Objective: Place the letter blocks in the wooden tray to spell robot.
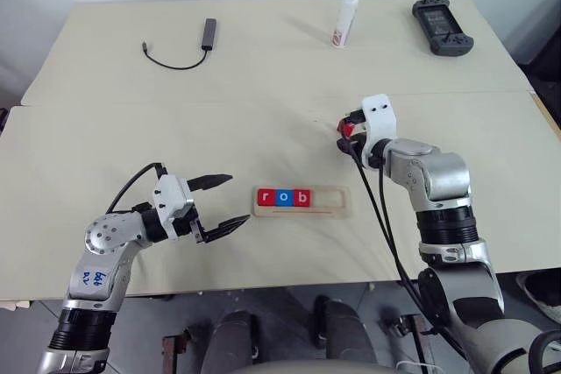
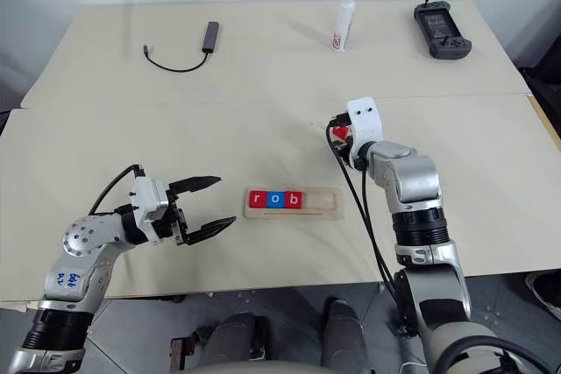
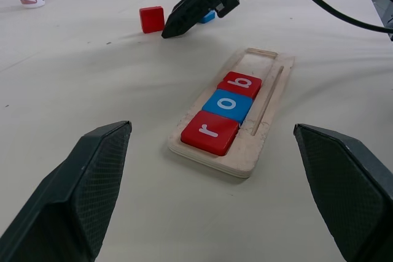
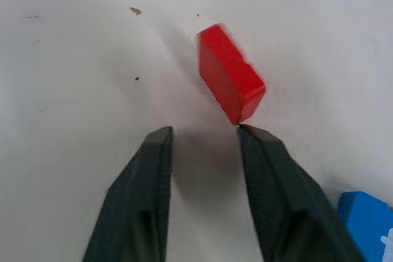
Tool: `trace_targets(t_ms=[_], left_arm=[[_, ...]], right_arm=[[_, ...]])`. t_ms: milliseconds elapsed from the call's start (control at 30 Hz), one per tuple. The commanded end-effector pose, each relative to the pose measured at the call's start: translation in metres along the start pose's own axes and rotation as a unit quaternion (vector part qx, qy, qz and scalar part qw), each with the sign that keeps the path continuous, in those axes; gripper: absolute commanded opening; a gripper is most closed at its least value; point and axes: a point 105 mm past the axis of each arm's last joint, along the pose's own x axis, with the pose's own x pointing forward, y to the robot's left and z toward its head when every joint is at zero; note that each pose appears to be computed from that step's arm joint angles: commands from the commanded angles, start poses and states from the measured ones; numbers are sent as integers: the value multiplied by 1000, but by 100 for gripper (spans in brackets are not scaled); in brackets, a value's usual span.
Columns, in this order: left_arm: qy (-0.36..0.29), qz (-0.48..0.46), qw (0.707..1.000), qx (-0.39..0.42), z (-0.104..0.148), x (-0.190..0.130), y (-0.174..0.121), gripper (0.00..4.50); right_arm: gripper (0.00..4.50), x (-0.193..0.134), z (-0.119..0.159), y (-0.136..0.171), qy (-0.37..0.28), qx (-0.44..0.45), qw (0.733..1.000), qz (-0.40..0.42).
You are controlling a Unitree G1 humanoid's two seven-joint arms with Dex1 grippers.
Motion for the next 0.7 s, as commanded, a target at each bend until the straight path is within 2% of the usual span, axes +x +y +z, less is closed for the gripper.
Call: trace_targets(t_ms=[33,200,300,400,433,567,700], left_arm=[[-10,-1,1000,16,9,0,-2,450],[-6,4,1000,17,8,-3,-1,450],[-5,5,1000,17,8,-4,-1,450],[-5,6,1000,16,8,-4,-1,450],[-5,6,1000,16,8,-4,-1,450],[-7,7,1000,17,9,-2,0,450],[-9,7,1000,18,10,-1,0,450]], right_arm=[[185,-16,19,-5,-39,-28,999,6],[185,-33,22,-8,-35,-65,997,30],[129,-37,32,-13,-57,-74,995,29],[27,-30,42,-27,-76,-78,994,1],[7,-27,44,-30,-80,-80,994,-5],[7,-10,50,-31,-94,-101,990,-14],[7,6,52,-19,-104,-117,988,10]])
